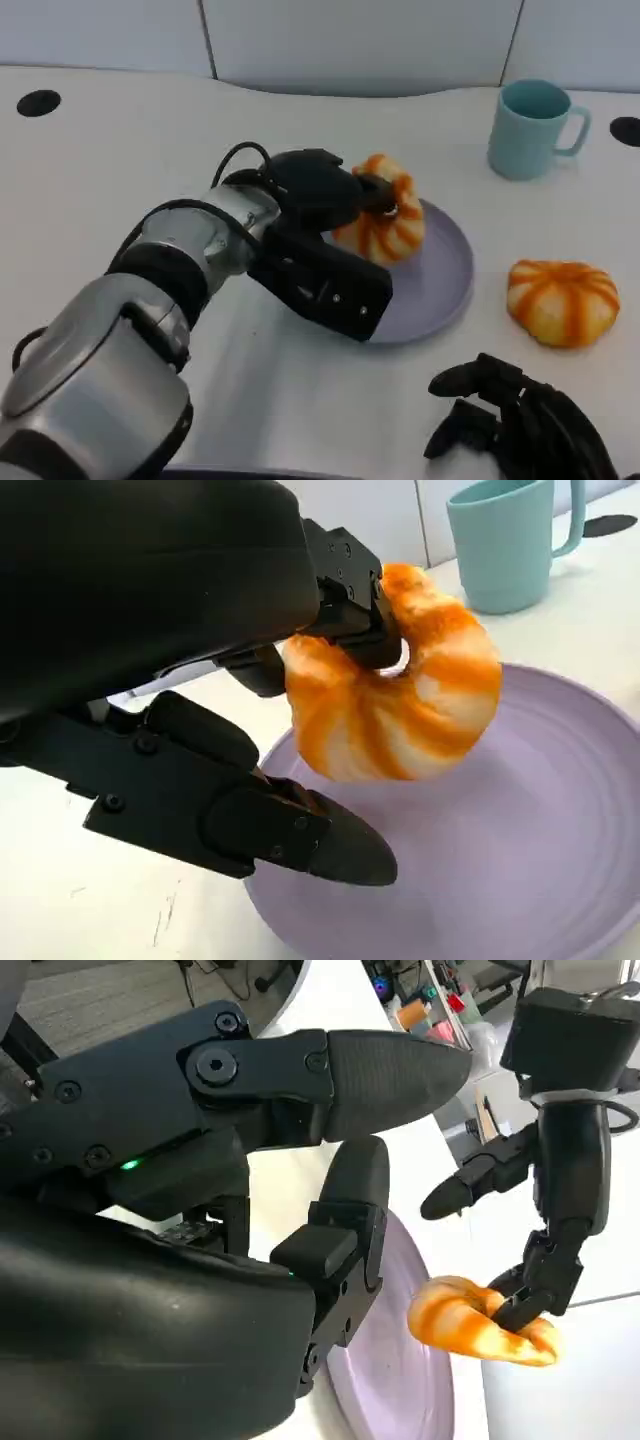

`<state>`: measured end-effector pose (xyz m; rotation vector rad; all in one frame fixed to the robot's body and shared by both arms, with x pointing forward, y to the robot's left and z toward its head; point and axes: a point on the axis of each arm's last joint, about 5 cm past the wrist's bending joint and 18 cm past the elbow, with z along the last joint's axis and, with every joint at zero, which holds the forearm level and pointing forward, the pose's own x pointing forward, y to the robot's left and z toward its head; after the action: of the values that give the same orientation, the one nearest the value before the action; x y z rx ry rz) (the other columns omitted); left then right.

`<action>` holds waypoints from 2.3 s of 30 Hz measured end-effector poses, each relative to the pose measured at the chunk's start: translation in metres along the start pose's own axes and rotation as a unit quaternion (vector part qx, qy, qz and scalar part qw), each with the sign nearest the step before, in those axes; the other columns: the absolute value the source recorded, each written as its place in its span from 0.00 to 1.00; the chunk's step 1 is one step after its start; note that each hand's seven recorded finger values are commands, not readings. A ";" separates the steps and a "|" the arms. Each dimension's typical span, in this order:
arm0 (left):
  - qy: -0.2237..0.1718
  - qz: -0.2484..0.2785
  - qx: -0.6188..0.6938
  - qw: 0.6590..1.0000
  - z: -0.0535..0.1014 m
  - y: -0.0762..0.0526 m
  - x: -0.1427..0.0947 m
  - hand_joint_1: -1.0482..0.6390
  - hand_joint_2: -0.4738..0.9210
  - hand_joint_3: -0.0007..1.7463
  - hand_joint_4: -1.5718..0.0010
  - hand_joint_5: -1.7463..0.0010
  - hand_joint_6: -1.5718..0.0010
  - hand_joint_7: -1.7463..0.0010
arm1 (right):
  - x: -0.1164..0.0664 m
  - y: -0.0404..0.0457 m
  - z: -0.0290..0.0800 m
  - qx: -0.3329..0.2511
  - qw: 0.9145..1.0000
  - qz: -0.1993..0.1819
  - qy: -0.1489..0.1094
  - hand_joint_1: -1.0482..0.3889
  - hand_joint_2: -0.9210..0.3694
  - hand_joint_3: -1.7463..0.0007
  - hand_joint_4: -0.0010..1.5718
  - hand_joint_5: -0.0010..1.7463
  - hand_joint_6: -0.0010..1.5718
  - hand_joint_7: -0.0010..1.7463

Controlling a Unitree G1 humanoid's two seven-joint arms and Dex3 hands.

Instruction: Grasp the bread from the table and place it into the plate.

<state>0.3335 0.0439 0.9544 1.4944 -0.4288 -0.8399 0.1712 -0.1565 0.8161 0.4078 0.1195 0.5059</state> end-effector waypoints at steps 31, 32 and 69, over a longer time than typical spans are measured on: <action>-0.022 0.093 -0.064 0.993 -0.012 0.012 -0.009 0.14 1.00 0.11 1.00 0.06 1.00 0.10 | 0.000 0.0000 0.000 0.001 1.000 -0.001 -0.001 0.41 0.00 0.76 0.36 0.81 0.39 0.55; -0.024 0.102 -0.075 0.992 -0.015 0.012 -0.012 0.14 1.00 0.12 1.00 0.05 1.00 0.10 | 0.001 -0.0001 0.000 0.002 1.000 -0.001 -0.001 0.41 0.00 0.76 0.36 0.81 0.39 0.55; -0.086 0.298 -0.558 0.770 -0.053 -0.080 -0.114 0.26 1.00 0.12 0.92 0.17 0.83 0.53 | 0.001 -0.0088 0.000 -0.010 0.999 -0.028 -0.021 0.39 0.00 0.75 0.34 0.86 0.36 0.60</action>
<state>0.2786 0.1717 0.9008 0.1267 -0.3844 -0.5192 0.1762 -0.1628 0.8123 0.3937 0.0856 0.4435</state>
